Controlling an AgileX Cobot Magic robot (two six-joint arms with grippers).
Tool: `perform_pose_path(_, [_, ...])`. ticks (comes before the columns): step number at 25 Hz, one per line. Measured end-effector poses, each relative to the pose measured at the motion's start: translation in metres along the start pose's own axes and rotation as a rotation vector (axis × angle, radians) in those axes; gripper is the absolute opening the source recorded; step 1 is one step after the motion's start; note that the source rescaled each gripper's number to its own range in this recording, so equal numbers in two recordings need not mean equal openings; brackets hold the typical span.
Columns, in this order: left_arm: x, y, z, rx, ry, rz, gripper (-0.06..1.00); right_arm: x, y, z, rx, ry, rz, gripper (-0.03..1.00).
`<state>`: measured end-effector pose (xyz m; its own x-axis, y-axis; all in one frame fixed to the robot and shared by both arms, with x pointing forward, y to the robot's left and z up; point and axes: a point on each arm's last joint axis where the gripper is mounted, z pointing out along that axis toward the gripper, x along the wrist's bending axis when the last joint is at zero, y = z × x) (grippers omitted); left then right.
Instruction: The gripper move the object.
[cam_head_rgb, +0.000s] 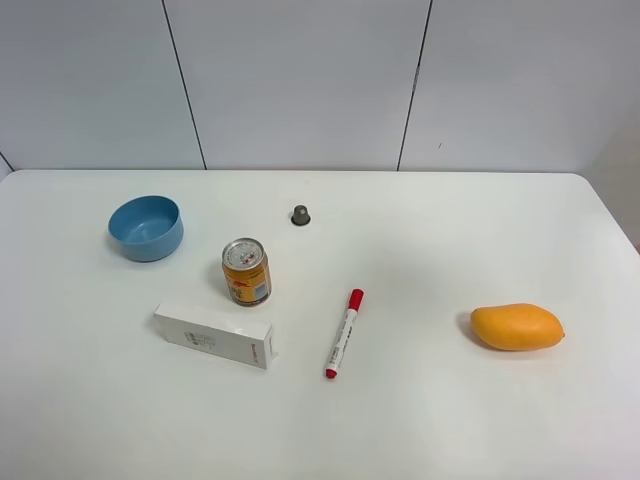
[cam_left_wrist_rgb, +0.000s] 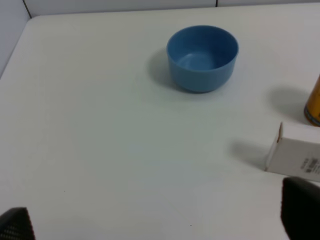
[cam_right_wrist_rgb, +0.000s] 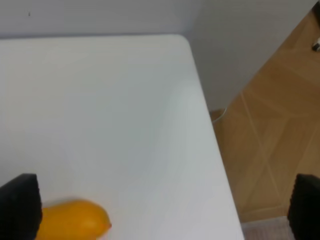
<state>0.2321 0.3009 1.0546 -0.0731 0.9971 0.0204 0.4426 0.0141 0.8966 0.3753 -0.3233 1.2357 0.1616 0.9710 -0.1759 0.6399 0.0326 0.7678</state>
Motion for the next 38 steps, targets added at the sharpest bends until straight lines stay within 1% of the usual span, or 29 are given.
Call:
perform_pose_path(3, [0.0,0.0,0.0,0.0,0.0,0.0,1.0,0.004,-0.037,-0.002,0.036,0.028,0.003,1.0])
perform_pose_path(5, [0.0,0.0,0.0,0.0,0.0,0.0,1.0,0.007,-0.061,-0.005,0.021,0.044,0.008,1.0])
perform_pose_path(11, [0.0,0.0,0.0,0.0,0.0,0.0,1.0,0.018,-0.128,-0.004,-0.105,0.114,0.042,1.0])
perform_pose_path(15, [0.0,0.0,0.0,0.0,0.0,0.0,1.0,0.024,-0.168,0.002,-0.131,0.136,0.056,1.0])
perform_pose_path(19, [0.0,0.0,0.0,0.0,0.0,0.0,1.0,0.027,-0.197,0.005,-0.166,0.136,0.062,1.0])
perform_pose_path(24, [0.0,0.0,0.0,0.0,0.0,0.0,1.0,0.028,-0.215,0.006,-0.181,0.136,0.064,1.0])
perform_pose_path(30, [0.0,0.0,0.0,0.0,0.0,0.0,1.0,0.03,-0.222,0.01,-0.139,0.142,0.06,1.0])
perform_pose_path(38, [0.0,0.0,0.0,0.0,0.0,0.0,1.0,0.03,-0.223,0.011,-0.133,0.142,0.067,1.0])
